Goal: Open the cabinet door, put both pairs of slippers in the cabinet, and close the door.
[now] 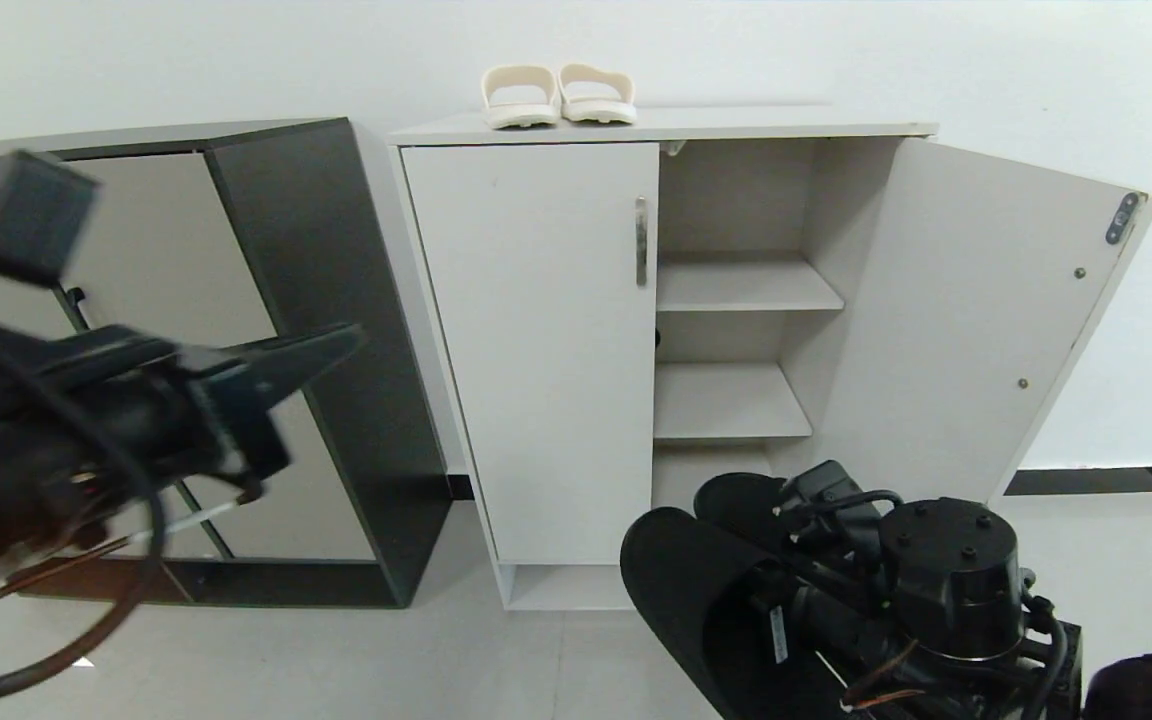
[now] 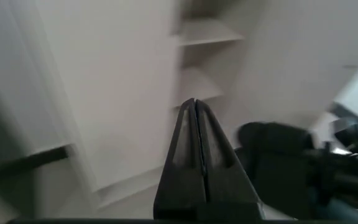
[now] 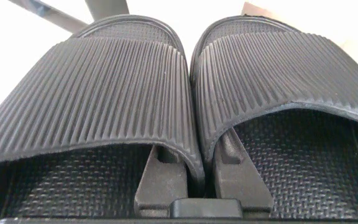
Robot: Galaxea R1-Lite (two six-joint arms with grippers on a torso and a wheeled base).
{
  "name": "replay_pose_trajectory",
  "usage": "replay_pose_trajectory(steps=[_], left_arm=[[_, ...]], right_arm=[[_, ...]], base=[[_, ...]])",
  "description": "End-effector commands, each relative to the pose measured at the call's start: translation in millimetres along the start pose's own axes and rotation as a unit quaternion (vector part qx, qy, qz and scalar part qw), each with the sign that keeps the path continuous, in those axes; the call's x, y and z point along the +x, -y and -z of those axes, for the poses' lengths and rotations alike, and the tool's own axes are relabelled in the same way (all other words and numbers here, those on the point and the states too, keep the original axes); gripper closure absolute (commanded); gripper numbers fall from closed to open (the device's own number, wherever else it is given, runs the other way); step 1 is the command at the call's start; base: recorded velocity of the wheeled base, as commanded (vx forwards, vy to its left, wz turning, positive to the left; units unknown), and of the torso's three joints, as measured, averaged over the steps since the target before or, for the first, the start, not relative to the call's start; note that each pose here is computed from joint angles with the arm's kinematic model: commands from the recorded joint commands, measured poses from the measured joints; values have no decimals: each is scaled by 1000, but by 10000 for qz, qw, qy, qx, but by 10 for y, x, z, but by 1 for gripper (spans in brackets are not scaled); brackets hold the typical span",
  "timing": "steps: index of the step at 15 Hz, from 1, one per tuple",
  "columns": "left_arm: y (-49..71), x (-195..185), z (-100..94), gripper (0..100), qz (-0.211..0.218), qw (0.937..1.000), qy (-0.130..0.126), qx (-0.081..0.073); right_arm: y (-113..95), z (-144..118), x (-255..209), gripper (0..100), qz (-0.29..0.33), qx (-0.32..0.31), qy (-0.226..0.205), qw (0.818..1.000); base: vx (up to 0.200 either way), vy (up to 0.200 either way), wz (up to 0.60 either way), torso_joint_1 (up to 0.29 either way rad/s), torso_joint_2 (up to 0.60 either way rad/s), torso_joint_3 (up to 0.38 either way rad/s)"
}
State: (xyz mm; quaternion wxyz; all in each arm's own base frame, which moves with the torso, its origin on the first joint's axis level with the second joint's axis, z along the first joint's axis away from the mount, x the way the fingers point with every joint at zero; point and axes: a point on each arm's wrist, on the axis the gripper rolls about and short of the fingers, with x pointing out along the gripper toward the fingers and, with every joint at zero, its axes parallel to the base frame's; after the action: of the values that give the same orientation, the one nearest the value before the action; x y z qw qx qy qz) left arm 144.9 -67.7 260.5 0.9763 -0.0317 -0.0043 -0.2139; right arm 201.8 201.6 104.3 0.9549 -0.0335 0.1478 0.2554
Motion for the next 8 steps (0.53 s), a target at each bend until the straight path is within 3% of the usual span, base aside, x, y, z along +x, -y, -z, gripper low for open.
replay_pose_trajectory(steps=[1, 2, 3, 4, 5, 6, 7, 8], left_arm=[[-93, -1641, 620, 100, -3003, 9532, 236, 271], [-45, -1761, 717, 100, -3172, 9477, 204, 272], [84, -2052, 1058, 100, -3300, 9435, 100, 272], [85, -2075, 1295, 100, -3379, 9406, -260, 196], [46, -2030, 1421, 100, -3300, 9434, -335, 61], [25, -2010, 1546, 100, -3145, 9491, -203, -7], [-4, -1932, 1733, 100, -2666, 9631, -375, 6], [1, -1898, 1722, 100, -2260, 9741, -98, -39]], right_arm=[[41, 12, 119, 100, 133, 24, -35, 9999], [59, 11, 123, 100, 163, 18, -35, 9999], [91, 16, 126, 100, 215, 31, -49, 9998], [110, 22, 126, 100, 246, 36, -64, 9997], [136, 36, 119, 100, 285, 41, -93, 9995], [155, 70, 104, 100, 304, 41, -153, 9994], [194, 86, 112, 100, 335, 54, -193, 9992], [196, 82, 123, 100, 334, 59, -186, 9993]], base=[[0, 0, 0, 0, 0, 0], [0, 0, 0, 0, 0, 0], [0, 0, 0, 0, 0, 0], [0, 0, 0, 0, 0, 0], [0, 0, 0, 0, 0, 0], [0, 0, 0, 0, 0, 0], [0, 0, 0, 0, 0, 0], [0, 0, 0, 0, 0, 0]])
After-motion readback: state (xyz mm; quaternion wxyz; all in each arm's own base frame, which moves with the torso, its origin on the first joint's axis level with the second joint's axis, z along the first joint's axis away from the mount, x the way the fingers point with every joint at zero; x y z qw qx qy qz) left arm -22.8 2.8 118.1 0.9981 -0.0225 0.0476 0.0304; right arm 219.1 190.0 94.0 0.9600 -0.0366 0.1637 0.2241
